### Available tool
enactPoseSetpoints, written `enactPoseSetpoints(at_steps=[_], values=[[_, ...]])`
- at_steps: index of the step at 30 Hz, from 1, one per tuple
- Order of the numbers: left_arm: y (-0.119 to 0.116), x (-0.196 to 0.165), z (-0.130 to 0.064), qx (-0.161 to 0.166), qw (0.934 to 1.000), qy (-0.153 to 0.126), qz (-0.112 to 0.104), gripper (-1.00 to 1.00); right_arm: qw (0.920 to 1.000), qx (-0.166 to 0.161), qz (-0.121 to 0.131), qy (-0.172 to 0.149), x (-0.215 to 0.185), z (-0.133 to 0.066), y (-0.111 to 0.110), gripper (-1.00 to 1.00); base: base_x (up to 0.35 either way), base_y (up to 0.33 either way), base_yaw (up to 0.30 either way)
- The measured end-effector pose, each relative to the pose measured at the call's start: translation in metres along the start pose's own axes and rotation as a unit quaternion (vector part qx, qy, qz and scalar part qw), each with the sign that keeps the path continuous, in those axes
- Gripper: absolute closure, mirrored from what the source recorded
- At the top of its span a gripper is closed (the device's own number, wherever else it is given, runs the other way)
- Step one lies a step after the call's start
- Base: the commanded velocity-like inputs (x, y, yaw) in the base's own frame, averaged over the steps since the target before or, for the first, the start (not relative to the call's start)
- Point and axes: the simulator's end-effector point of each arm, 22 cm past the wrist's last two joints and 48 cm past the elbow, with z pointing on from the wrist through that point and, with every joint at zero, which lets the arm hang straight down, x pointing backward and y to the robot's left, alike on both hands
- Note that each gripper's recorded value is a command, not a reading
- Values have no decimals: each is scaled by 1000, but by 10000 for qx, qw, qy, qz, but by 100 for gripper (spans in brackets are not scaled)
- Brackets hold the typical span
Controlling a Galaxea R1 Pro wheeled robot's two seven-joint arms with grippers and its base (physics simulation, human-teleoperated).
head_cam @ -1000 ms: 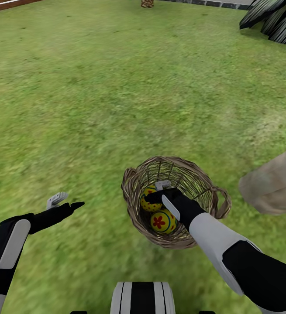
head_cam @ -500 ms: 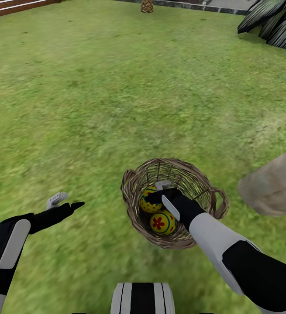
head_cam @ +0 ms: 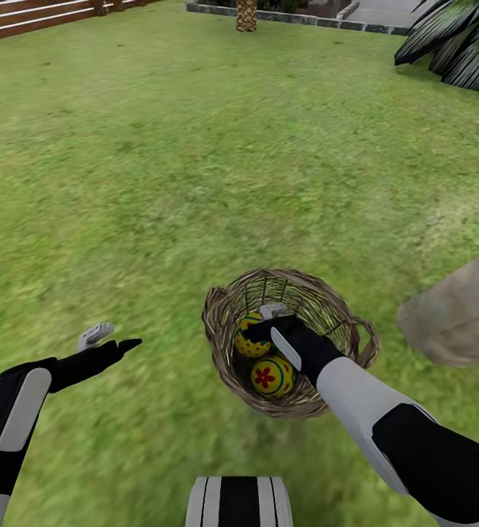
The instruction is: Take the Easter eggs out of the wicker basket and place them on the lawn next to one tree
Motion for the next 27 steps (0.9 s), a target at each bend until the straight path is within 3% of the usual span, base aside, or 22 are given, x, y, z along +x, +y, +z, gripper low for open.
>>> enactPoseSetpoints(at_steps=[27], values=[[-6, -6, -6, 42, 10000, -78, 27, -100, 10000, 18, -4, -80, -8, -8, 0, 100, 0, -18, 0]])
